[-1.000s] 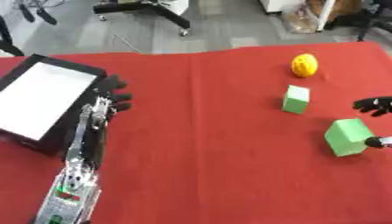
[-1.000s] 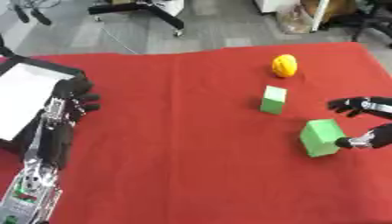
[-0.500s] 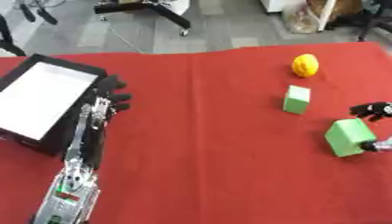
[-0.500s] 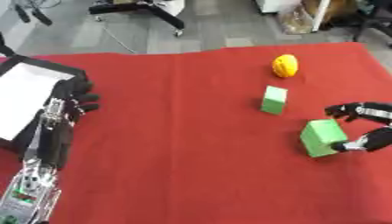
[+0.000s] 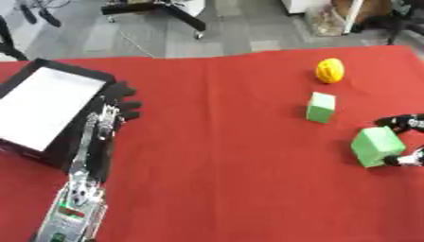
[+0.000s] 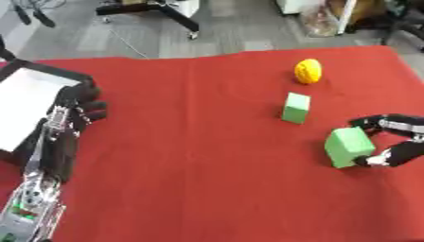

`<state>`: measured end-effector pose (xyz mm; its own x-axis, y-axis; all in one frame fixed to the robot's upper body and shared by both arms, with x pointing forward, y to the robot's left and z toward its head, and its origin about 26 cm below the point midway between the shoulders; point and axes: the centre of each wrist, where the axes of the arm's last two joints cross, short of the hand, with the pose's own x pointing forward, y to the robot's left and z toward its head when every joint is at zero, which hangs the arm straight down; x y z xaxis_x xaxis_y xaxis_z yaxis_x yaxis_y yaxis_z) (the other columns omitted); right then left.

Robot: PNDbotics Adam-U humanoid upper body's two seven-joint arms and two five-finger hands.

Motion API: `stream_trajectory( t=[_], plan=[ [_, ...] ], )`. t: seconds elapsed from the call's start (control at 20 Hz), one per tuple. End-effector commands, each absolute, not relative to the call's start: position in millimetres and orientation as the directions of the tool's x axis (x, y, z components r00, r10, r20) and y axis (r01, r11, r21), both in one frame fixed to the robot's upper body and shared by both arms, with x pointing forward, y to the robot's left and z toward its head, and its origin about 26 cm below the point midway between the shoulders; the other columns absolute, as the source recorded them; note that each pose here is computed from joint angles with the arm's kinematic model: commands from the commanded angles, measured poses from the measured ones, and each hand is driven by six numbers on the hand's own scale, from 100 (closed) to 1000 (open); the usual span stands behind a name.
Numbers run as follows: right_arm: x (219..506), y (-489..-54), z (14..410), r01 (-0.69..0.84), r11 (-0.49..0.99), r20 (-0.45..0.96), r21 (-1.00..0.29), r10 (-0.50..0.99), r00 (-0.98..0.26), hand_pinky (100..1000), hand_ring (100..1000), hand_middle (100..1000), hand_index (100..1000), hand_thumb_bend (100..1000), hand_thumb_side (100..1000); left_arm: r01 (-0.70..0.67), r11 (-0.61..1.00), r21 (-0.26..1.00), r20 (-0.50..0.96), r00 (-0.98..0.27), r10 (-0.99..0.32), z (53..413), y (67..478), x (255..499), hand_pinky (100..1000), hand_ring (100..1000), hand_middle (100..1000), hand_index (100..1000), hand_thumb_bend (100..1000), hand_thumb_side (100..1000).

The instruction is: Pick up the objects with one hand, pass them to the other hand, and then place them into the box on the other side of the table.

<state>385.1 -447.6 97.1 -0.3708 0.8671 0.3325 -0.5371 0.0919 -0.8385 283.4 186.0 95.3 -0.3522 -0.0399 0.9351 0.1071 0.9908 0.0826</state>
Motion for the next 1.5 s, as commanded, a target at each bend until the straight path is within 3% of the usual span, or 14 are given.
stream_trajectory(
  t=[0.05,0.1,0.15,0.3,0.45,0.6,0.9,1.4,1.45,1.5],
  plan=[
    [384.2,-455.9,103.0,-0.527,0.067,0.304,-0.847,0.875,-0.377,883,904,808,957,368,365,0.111,0.990,0.091,0.926,-0.375,-0.043,101.6,187.2,282.3,755,727,760,881,371,865],
    [383.9,-456.4,102.6,-0.522,0.070,0.303,-0.850,0.876,-0.376,883,904,808,957,368,365,0.111,0.990,0.091,0.926,-0.375,-0.043,101.6,187.2,282.3,755,727,760,881,371,865],
    [383.6,-457.1,103.0,-0.511,0.079,0.305,-0.856,0.875,-0.375,873,879,732,864,341,342,0.111,0.990,0.091,0.926,-0.375,-0.043,101.6,187.2,282.3,755,727,760,881,370,865],
    [382.3,-459.0,105.5,-0.451,0.118,0.309,-0.885,0.872,-0.379,859,843,622,694,307,322,0.110,0.990,0.091,0.926,-0.375,-0.044,101.5,187.2,282.3,755,727,760,881,369,865],
    [382.1,-457.8,111.5,-0.354,0.172,0.315,-0.919,0.860,-0.401,846,815,586,507,240,303,0.109,0.990,0.091,0.927,-0.373,-0.044,101.2,187.4,282.4,755,727,760,881,365,868],
    [383.6,-450.2,120.9,-0.253,0.226,0.320,-0.941,0.837,-0.443,837,800,570,439,205,292,0.109,0.990,0.091,0.928,-0.370,-0.045,100.5,187.4,282.5,755,727,760,881,363,869],
    [392.0,-413.4,143.9,-0.102,0.335,0.330,-0.937,0.749,-0.574,829,788,557,405,181,283,0.112,0.990,0.090,0.930,-0.365,-0.043,99.2,186.6,282.7,755,728,765,881,361,871],
    [405.2,-351.9,157.4,-0.080,0.426,0.354,-0.901,0.618,-0.702,834,808,558,398,175,285,0.116,0.989,0.091,0.933,-0.358,-0.044,97.0,185.3,283.2,757,730,767,881,347,873],
    [406.5,-339.0,158.0,-0.077,0.448,0.359,-0.891,0.590,-0.723,838,808,559,398,258,337,0.115,0.989,0.096,0.932,-0.358,-0.049,97.0,185.1,284.0,756,730,766,880,346,871],
    [407.0,-325.3,158.6,-0.077,0.469,0.364,-0.880,0.561,-0.744,838,808,557,399,174,287,0.111,0.988,0.104,0.931,-0.360,-0.057,97.4,185.0,285.2,756,731,767,880,346,869]
  ],
)
